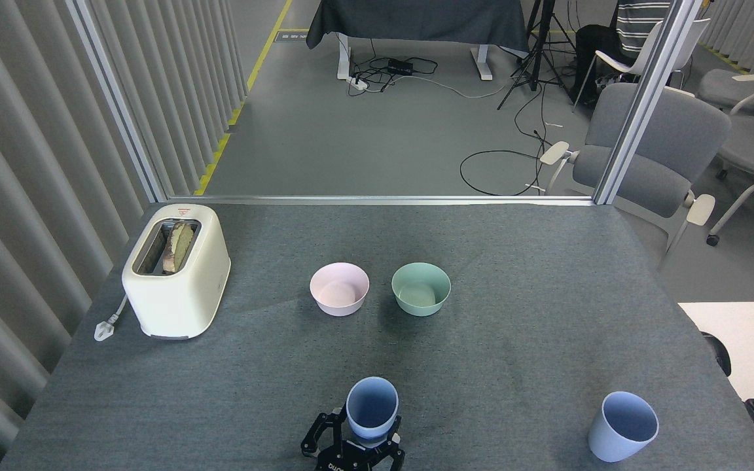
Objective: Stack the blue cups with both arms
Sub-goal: 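Grasp the blue cup nearest the left gripper and move it toward the table center, then set the blue cup down in front of the bowls, open the left gripper, withdraw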
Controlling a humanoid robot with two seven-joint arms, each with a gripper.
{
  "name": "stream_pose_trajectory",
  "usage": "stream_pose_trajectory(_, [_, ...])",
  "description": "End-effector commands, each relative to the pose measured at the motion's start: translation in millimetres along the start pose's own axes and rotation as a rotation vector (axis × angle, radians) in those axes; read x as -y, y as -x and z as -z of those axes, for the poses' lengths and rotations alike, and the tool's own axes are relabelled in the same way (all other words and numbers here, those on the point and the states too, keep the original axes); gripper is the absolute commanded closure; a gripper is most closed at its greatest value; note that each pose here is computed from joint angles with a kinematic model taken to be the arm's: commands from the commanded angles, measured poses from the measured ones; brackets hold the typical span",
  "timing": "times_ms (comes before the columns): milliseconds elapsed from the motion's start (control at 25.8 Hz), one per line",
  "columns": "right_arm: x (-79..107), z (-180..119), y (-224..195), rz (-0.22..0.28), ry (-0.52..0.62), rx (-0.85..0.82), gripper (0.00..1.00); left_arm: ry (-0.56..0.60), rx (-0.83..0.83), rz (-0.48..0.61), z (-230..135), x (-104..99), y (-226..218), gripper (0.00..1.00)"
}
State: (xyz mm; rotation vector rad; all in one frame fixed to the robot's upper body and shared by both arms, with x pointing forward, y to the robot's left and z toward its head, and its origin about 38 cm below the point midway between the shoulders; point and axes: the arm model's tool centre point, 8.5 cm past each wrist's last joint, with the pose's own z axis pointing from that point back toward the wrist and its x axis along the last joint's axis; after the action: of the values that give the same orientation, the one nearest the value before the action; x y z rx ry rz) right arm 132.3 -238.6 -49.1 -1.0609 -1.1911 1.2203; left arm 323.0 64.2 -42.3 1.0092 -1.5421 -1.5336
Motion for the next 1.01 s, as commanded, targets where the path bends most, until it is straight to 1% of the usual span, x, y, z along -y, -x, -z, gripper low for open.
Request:
stream_pose_trajectory(0, [-0.1, 0, 0, 0.001, 0.000, -0.001, 0.00, 0.004, 0.000, 0.008, -1, 1, 1, 0.24])
stream_pose_trajectory(77, [-0.1, 0, 0, 0.001, 0.000, -0.001, 0.00, 0.003, -0.003, 0.009, 0, 1, 2, 0.18])
stream_pose_trajectory(155, [-0.2, 0, 0, 0.003, 0.000, 0.000, 0.00, 0.003, -0.011, 0.007, 1, 1, 2, 0.04])
stream_pose_trajectory(194, [0.3, 0, 0, 0.003, 0.001, 0.000, 0.00, 0.007, -0.012, 0.006, 1, 2, 2, 0.01])
stream_pose_trajectory(426, [-2.4, -1, 0, 0.005, -0.006, -0.001, 0.00, 0.007, -0.005, -0.004, -2, 2, 0, 0.00])
stream_pose_trajectory(542, [-4.1, -2, 0, 0.007, -0.011, 0.000, 0.00, -0.004, -0.016, -0.016, -8, -1, -1, 0.00])
stream_pose_trajectory(658, [-4.4, -2, -2, 0.010, -0.011, 0.005, 0.00, 0.023, -0.024, -0.022, -28, 9, -1, 0.00])
stream_pose_trajectory(774, [-4.6, -2, -4, 0.012, -0.012, 0.009, 0.00, 0.027, -0.041, -0.013, -47, 10, 6, 0.00])
stream_pose_trajectory(890, [-4.6, -2, -3, 0.008, -0.012, 0.003, 0.00, 0.041, -0.100, -0.022, -68, 13, 18, 0.00])
stream_pose_trajectory(968, [-4.6, -2, -4, 0.009, -0.012, 0.001, 0.00, 0.046, -0.138, -0.030, -90, 12, 26, 0.00])
